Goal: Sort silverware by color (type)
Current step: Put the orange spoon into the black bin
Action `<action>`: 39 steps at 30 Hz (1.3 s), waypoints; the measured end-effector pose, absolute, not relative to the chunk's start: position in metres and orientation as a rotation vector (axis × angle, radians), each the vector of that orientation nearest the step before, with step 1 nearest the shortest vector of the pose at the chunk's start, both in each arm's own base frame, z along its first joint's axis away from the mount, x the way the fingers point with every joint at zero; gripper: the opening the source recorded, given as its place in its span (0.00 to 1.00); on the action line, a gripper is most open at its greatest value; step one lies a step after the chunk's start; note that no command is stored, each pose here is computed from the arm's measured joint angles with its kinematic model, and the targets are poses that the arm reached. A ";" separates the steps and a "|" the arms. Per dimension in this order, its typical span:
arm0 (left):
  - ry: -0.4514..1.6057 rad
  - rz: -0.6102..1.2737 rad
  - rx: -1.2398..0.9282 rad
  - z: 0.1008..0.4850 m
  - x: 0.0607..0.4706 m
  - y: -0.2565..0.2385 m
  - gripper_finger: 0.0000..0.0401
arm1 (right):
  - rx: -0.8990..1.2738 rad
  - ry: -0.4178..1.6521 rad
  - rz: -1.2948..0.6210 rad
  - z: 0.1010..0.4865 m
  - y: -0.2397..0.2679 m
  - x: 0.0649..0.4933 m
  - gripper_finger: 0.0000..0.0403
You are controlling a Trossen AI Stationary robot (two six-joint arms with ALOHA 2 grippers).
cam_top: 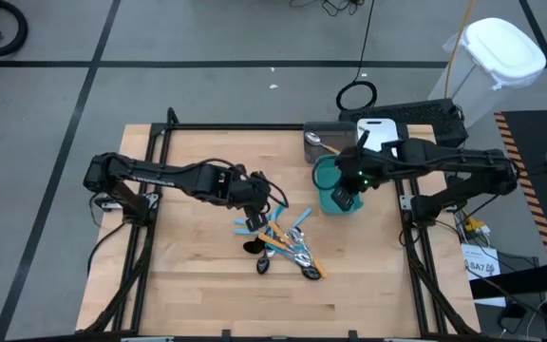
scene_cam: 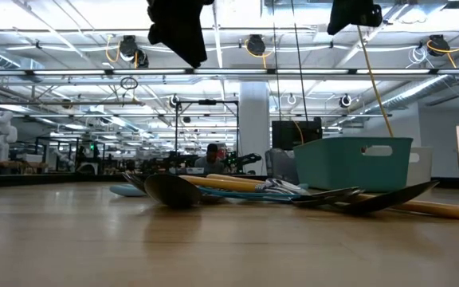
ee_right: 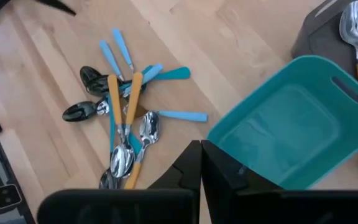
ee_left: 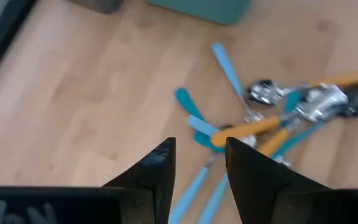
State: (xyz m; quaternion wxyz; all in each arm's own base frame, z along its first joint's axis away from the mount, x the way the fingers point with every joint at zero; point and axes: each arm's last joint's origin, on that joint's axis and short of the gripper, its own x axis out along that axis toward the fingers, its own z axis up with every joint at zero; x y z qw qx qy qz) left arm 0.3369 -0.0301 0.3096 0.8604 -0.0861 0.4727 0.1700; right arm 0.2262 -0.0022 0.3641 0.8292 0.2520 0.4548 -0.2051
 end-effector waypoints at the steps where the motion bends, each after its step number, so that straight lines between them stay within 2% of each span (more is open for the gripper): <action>1: 0.995 0.348 -0.180 0.309 0.336 -0.033 0.35 | 0.528 0.964 -0.443 0.364 0.000 0.226 0.01; 7: 1.045 0.180 -0.232 0.309 0.336 -0.043 0.35 | 0.513 0.958 -0.443 0.364 0.010 0.226 0.01; 12: 1.001 0.064 -0.114 0.311 0.340 -0.048 0.35 | 0.441 0.977 -0.394 0.363 0.014 0.226 0.01; 19: 0.936 -0.078 -0.101 0.290 0.370 -0.059 0.35 | 0.427 1.035 -0.409 0.360 0.015 0.221 0.01; 27: 1.001 -0.140 -0.119 0.247 0.393 -0.083 0.35 | 0.355 1.151 -0.393 0.356 0.022 0.211 0.01; 35: 0.911 -0.168 -0.149 0.248 0.403 -0.084 0.35 | 0.360 1.189 -0.407 0.355 0.023 0.206 0.01; 39: 0.943 -0.153 -0.126 0.246 0.402 -0.074 0.35 | 0.368 1.187 -0.413 0.357 0.023 0.202 0.01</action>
